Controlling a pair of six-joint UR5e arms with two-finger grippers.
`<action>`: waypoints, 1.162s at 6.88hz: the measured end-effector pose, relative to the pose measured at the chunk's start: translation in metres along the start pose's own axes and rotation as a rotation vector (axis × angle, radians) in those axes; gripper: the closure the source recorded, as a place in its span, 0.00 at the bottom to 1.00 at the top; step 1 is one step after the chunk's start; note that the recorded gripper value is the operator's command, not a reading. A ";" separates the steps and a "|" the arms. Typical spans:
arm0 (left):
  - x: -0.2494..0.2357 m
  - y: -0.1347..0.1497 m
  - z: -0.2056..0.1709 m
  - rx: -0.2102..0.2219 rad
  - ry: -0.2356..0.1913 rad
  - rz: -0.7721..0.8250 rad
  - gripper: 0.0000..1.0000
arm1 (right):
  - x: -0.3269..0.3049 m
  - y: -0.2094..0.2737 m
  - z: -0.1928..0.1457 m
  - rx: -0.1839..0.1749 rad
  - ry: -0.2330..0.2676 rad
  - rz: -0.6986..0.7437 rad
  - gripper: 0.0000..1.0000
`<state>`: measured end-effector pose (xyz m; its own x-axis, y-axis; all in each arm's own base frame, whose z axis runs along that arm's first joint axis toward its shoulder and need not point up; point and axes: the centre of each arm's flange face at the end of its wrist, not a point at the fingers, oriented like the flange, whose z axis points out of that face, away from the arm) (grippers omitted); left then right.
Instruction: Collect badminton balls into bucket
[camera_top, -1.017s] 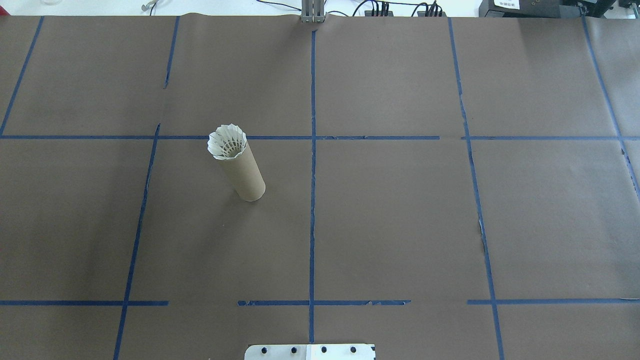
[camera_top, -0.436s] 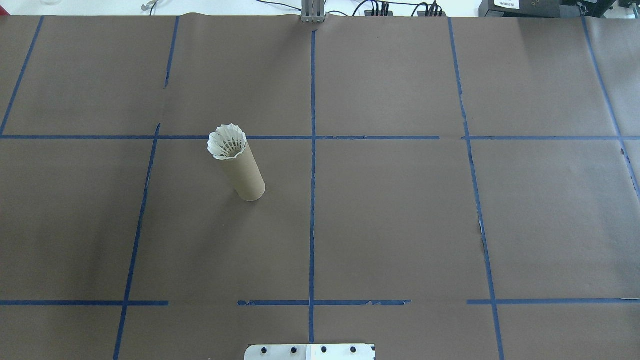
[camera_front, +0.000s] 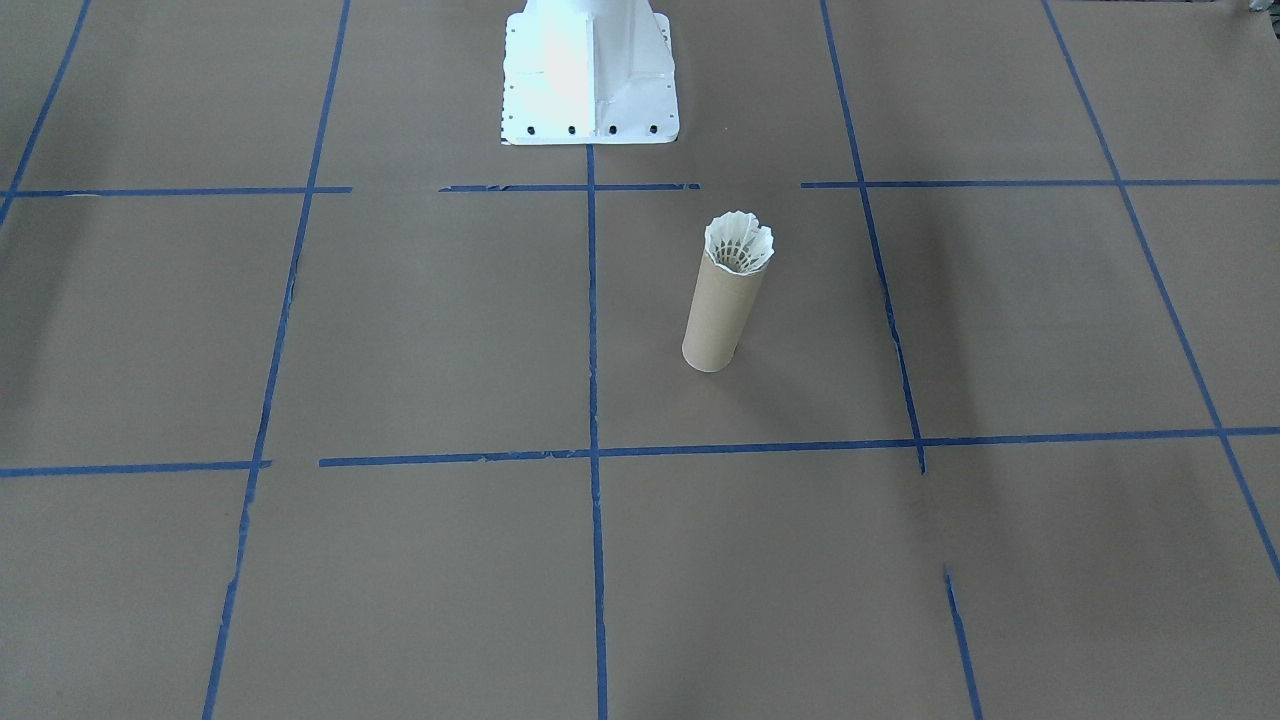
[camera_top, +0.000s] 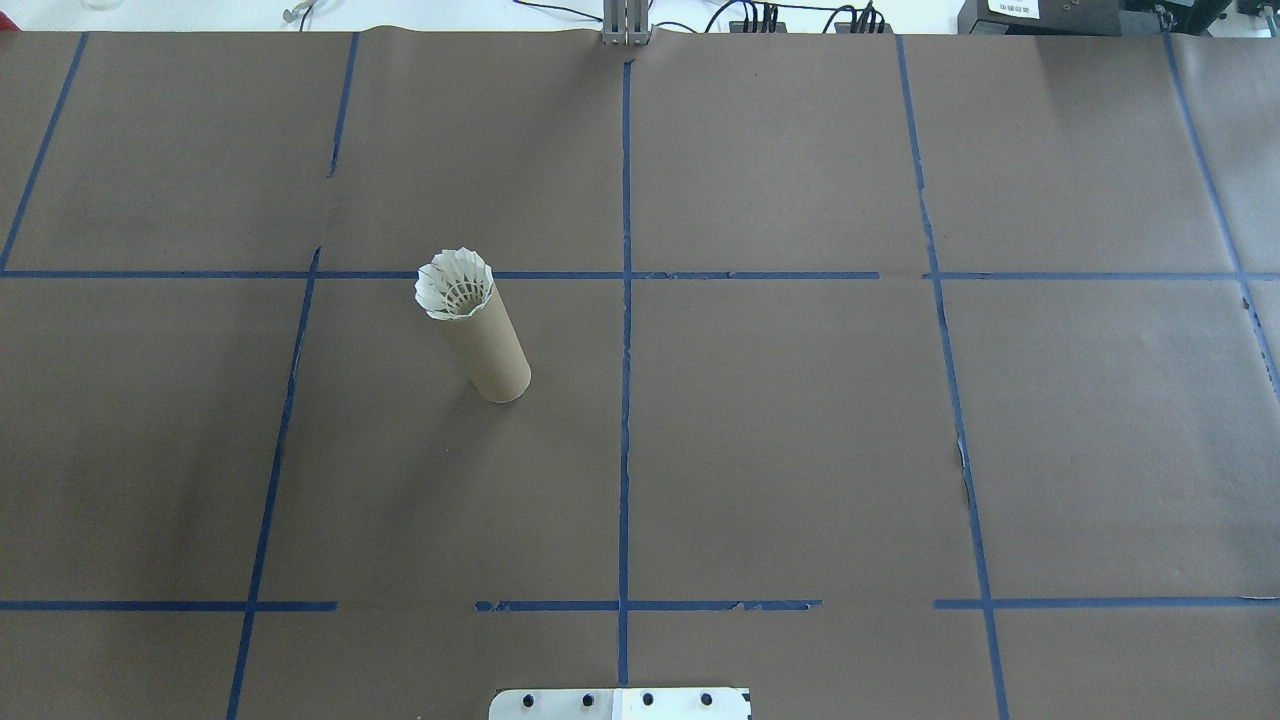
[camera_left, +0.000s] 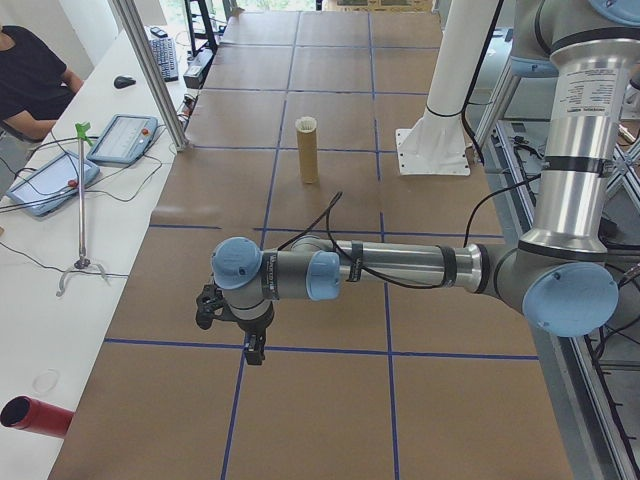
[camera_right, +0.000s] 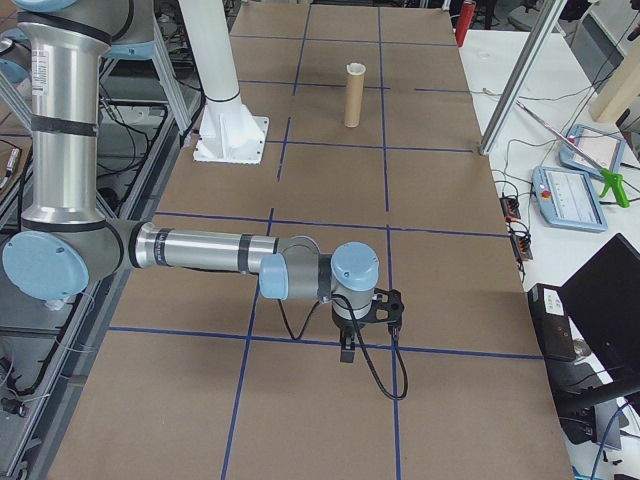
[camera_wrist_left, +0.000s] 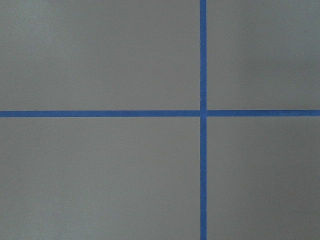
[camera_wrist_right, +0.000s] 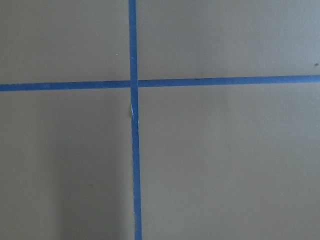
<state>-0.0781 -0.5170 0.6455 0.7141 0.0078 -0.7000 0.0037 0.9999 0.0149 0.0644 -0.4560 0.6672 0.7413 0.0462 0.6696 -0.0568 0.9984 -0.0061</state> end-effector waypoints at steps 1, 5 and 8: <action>0.000 0.000 0.001 -0.001 0.001 0.000 0.00 | 0.000 0.000 0.000 0.000 0.000 0.000 0.00; 0.002 -0.002 -0.001 0.002 0.002 0.003 0.00 | 0.000 0.000 0.000 0.000 -0.001 0.000 0.00; 0.003 -0.003 -0.001 0.003 0.002 0.004 0.00 | 0.000 0.000 0.000 0.001 0.000 0.001 0.00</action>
<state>-0.0768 -0.5196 0.6423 0.7130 0.0119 -0.7010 0.0028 0.9998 0.0198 0.0644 -0.4561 0.6668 0.7414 0.0468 0.6694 -0.0575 0.9983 -0.0060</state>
